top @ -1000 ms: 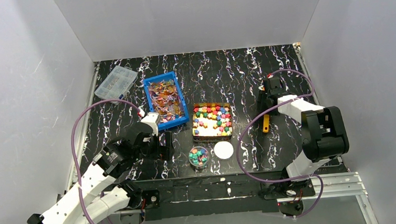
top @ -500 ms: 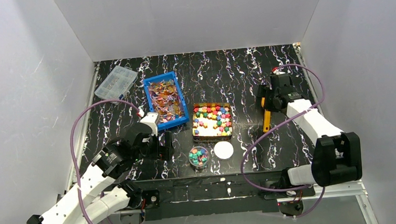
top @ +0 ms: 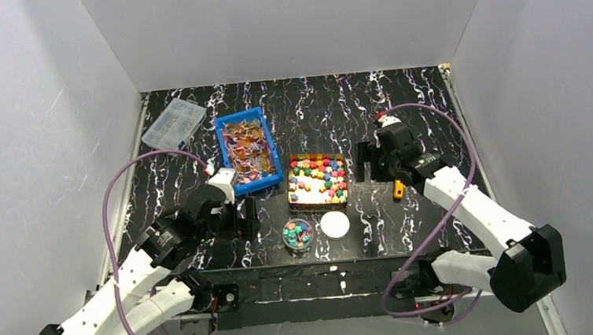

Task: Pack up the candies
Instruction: Place the spatula at the center of the board, then pick up the bottle lid at the center of the board.

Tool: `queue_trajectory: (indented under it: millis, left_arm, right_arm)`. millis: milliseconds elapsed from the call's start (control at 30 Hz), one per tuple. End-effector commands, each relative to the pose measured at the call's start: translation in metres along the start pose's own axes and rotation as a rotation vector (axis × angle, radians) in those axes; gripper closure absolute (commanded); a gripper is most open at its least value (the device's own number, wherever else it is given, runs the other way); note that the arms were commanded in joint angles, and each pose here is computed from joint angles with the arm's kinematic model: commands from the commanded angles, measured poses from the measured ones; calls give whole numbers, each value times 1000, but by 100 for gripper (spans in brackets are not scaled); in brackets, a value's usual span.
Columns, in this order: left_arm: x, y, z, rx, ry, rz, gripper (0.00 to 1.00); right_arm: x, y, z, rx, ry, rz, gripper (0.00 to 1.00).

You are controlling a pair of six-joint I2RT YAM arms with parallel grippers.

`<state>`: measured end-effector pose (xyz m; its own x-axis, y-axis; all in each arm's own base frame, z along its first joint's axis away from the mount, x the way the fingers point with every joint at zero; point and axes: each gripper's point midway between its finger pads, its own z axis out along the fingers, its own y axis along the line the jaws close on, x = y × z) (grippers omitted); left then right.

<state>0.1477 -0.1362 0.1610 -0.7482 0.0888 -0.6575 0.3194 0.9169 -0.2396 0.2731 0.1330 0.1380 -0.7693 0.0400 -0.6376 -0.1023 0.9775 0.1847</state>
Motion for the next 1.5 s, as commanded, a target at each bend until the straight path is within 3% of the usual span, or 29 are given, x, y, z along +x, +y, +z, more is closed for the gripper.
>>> queue_trajectory:
  millis: [0,400,767,1467]
  left_arm:
    - [1,1,-4,1,-5,4,1]
    - [1,2,-4,-3,-7,4,1]
    - [0,2,-5,-1,-13,1,1]
    - [1,2,-4,-4,-8,2,1]
  right_arm:
    - [12,27,-17,-34,3,-8,2]
    - [73,75,-26,-38,49,-140,2]
    - [121,85,-7,-20,107,-195,2]
    - [151,105,31,-33,177,-218,2]
